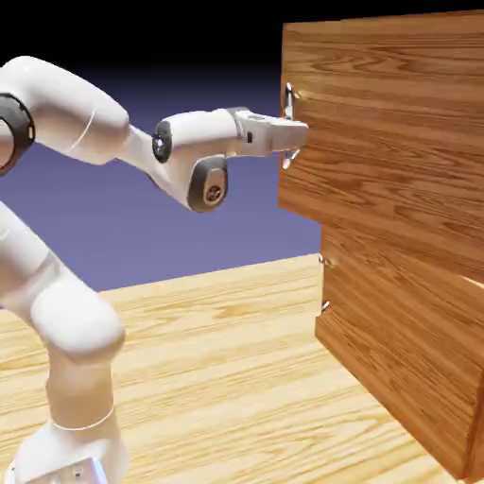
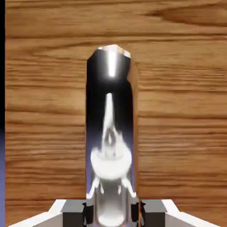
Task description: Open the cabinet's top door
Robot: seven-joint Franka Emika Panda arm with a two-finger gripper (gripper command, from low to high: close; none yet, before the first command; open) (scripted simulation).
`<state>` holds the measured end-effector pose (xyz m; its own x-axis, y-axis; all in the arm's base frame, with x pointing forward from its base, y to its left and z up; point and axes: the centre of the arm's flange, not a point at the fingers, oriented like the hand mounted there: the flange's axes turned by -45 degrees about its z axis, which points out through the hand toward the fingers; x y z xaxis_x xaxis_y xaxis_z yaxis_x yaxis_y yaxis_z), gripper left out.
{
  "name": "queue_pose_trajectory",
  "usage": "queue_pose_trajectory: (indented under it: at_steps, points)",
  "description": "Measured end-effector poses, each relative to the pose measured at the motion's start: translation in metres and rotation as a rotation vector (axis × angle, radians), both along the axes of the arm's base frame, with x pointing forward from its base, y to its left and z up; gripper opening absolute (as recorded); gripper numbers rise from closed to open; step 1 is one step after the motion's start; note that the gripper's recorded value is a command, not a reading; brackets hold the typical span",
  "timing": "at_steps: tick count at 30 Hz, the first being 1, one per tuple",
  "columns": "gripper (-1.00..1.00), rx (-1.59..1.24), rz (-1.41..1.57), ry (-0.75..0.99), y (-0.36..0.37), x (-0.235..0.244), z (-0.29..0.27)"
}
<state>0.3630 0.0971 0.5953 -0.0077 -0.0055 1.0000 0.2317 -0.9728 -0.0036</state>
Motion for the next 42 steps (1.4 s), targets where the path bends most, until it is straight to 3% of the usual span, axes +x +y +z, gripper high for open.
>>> queue_pose_trajectory:
  at_steps: [42]
  points:
    - [-1.00,-0.006,0.350,0.007,-0.108,-0.122,-0.003]
